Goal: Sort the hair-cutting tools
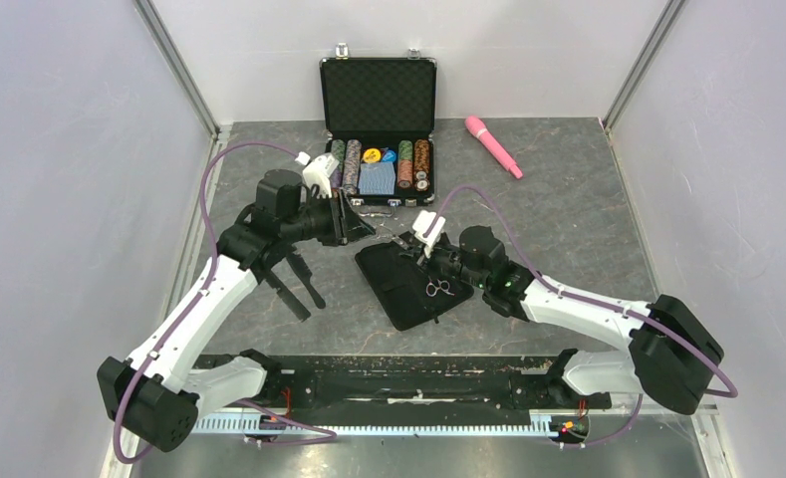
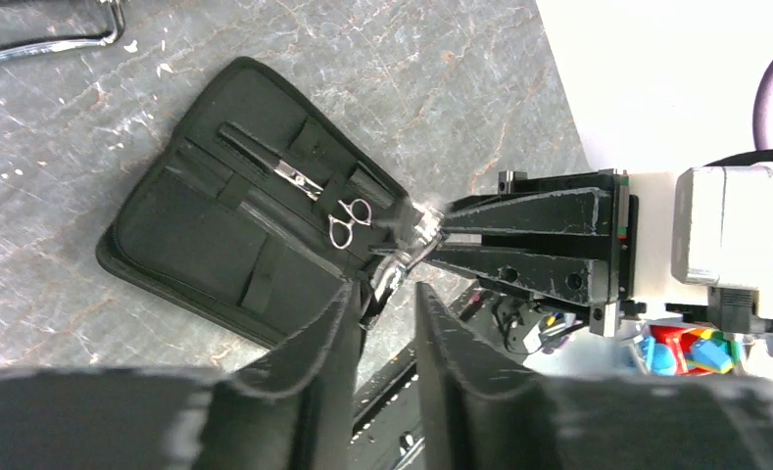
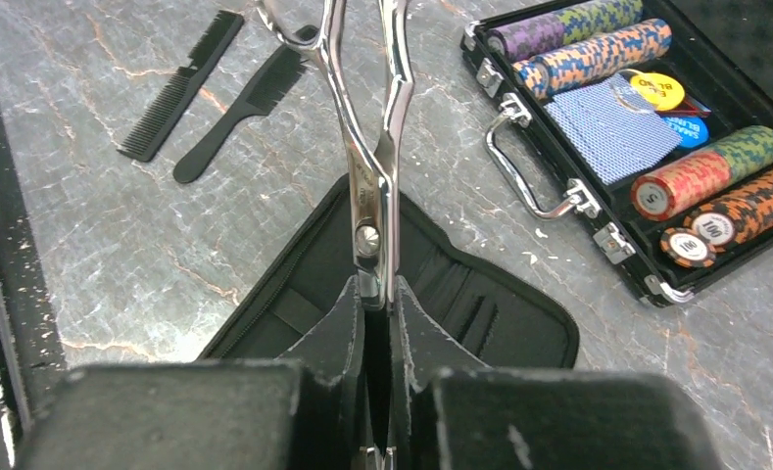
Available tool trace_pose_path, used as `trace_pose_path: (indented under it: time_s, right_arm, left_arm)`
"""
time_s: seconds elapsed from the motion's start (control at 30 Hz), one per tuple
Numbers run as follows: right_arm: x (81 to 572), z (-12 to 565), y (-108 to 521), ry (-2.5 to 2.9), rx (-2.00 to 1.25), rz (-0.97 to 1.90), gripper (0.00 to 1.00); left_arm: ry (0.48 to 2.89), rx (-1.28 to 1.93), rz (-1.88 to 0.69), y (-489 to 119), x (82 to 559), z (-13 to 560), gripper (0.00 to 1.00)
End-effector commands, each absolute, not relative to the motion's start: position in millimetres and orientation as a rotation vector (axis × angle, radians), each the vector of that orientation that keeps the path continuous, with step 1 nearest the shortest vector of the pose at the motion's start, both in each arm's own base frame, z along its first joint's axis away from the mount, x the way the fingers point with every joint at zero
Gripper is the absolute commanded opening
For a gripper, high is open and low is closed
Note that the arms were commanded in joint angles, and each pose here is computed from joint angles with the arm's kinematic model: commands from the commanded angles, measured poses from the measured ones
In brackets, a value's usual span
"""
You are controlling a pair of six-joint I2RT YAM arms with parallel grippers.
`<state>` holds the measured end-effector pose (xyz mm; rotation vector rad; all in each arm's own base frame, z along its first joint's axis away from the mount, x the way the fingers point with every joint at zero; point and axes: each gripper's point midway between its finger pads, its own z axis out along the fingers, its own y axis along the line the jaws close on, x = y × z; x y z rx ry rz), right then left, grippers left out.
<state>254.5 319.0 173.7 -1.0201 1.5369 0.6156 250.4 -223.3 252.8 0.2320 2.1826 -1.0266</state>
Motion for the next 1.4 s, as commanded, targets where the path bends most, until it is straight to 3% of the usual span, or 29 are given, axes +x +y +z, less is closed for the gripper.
trace_pose_path:
  time_s: [0.0,0.17,0.37,0.9,1.07,1.2,1.37]
  right_arm:
    - [252,201,331,1.462,-1.011,0.674,0.00]
    - [247,206,329,1.444,-0.987,0.711,0.00]
    - [239,210,330,1.437,-0.991,0.846,0.00]
    - [214,230,332,1.388,-1.017,1.125,0.00]
    - [212,236,336,1.380,-1.015,1.160,0.00]
    - [212,239,337,1.376,-1.009,1.178,0.00]
    - [211,240,339,1.382,-1.005,1.192,0.00]
  left_arm:
    - [2.087,0.284,-1.039,-228,254,274,0.41]
    - [2.056,0.194,-1.076,-228,258,273,0.65]
    - [1.994,0.271,-1.208,-241,246,278,0.78]
    - [1.599,0.376,-1.535,-240,235,323,0.83]
    - [1.553,0.437,-1.537,-242,228,330,0.80]
    - [1.560,0.459,-1.512,-243,227,325,0.71]
    - [1.582,0.471,-1.491,-247,226,318,0.70]
